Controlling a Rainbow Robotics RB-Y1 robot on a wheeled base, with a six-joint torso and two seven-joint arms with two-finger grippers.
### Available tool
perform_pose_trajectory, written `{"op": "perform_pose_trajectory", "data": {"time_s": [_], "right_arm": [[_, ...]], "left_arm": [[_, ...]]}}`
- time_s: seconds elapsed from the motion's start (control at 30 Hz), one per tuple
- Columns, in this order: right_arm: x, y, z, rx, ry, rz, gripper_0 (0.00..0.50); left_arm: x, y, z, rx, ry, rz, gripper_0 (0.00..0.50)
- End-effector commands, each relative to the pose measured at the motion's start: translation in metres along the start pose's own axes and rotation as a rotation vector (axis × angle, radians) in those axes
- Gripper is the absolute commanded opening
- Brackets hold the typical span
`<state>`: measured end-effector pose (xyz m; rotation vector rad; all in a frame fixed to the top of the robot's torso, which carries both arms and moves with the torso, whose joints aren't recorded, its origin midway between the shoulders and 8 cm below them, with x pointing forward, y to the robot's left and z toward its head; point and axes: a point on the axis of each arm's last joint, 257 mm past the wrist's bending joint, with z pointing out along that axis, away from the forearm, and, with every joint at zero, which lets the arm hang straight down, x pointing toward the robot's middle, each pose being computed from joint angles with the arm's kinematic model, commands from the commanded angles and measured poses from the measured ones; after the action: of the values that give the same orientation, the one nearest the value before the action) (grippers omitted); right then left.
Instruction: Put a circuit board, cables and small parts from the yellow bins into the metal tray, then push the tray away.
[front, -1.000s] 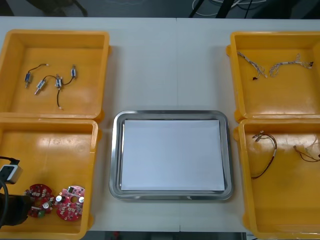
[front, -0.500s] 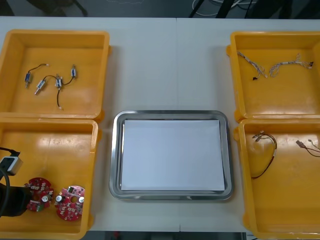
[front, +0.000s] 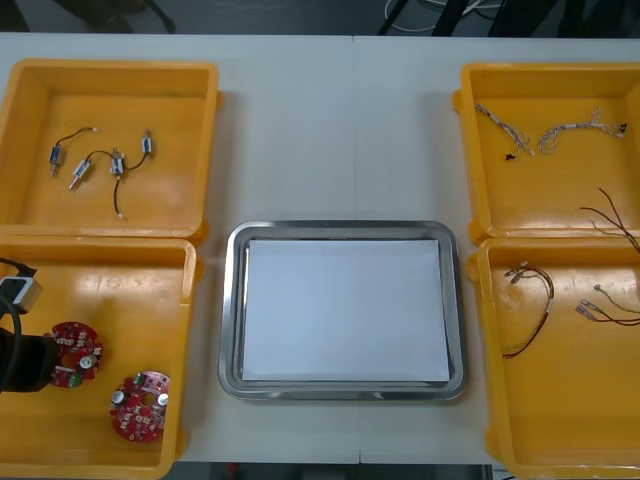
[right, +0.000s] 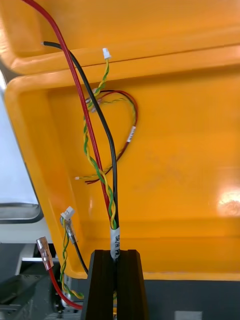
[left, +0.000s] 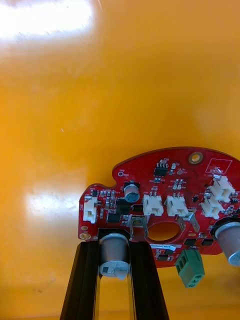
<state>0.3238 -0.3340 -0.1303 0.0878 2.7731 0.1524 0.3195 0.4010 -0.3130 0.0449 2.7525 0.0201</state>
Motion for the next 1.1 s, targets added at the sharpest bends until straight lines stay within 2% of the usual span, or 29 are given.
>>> {"op": "perform_pose_trajectory", "data": {"time_s": [0.03,0.13,0.33,0.7,0.73,0.77,0.8,0.83,0.87,1.1], "right_arm": [[-0.001,0.026,-0.014,0.026,-0.053,-0.269,0.000],[0.002,0.041,-0.016,0.021,-0.077,-0.380,0.000],[0.010,0.069,-0.016,0.017,-0.091,-0.588,0.000],[0.016,0.111,-0.007,0.010,-0.114,-0.802,0.000],[0.015,0.114,-0.007,0.009,-0.116,-0.817,0.000],[0.014,0.115,-0.006,0.013,-0.115,-0.828,0.000],[0.014,0.116,-0.005,0.016,-0.117,-0.836,0.000],[0.013,0.117,-0.004,0.020,-0.116,-0.849,0.000],[0.013,0.118,-0.003,0.024,-0.117,-0.857,0.000],[0.009,0.119,-0.003,0.030,-0.119,-0.876,0.000]], "left_arm": [[-0.030,-0.004,-0.001,0.014,-0.047,-0.006,0.000],[-0.036,-0.004,0.003,0.016,-0.053,-0.015,0.000],[-0.039,-0.007,0.005,0.022,-0.053,-0.017,0.000],[-0.033,-0.012,0.010,0.033,-0.048,-0.024,0.001],[-0.034,-0.012,0.010,0.034,-0.050,-0.026,0.055],[-0.034,-0.012,0.010,0.035,-0.050,-0.028,0.221],[-0.034,-0.012,0.010,0.035,-0.050,-0.027,0.283],[-0.034,-0.012,0.010,0.036,-0.051,-0.029,0.411],[-0.034,-0.012,0.010,0.036,-0.051,-0.030,0.496],[-0.037,-0.012,0.009,0.034,-0.059,-0.027,0.500]]}}
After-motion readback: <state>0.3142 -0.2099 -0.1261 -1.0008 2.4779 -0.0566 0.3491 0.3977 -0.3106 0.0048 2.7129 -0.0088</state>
